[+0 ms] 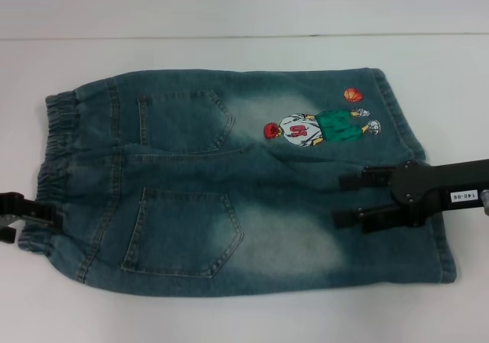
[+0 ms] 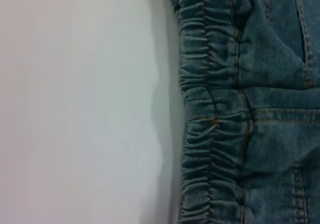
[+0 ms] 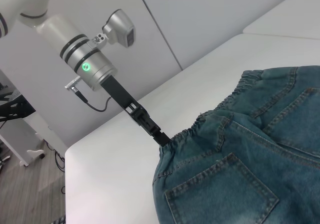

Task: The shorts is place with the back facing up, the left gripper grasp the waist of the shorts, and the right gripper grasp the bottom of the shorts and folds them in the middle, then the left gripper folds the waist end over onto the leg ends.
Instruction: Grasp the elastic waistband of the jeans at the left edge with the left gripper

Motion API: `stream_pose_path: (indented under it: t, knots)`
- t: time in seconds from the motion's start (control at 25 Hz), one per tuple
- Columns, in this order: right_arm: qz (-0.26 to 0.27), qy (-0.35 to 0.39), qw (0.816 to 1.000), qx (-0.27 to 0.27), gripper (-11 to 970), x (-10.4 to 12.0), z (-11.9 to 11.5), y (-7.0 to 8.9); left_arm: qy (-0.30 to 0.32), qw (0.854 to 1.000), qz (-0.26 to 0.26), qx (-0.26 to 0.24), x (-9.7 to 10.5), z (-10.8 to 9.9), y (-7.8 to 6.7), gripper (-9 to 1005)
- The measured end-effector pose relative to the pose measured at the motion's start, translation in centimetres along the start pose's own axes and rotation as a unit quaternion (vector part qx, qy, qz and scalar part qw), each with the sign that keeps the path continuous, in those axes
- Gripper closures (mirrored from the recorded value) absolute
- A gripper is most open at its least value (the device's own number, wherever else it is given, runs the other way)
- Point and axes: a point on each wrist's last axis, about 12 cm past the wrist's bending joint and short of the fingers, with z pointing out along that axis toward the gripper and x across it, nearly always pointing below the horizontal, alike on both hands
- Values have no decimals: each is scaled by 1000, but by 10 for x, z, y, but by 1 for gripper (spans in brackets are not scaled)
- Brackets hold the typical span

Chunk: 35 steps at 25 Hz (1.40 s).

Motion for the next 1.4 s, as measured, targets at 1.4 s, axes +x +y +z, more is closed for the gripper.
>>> stream_pose_path:
  t: [1.4]
  knots:
    - [-2,0,1000,5,18,-2,1,-2,8,1000,11,-9,-5,5,-7,54]
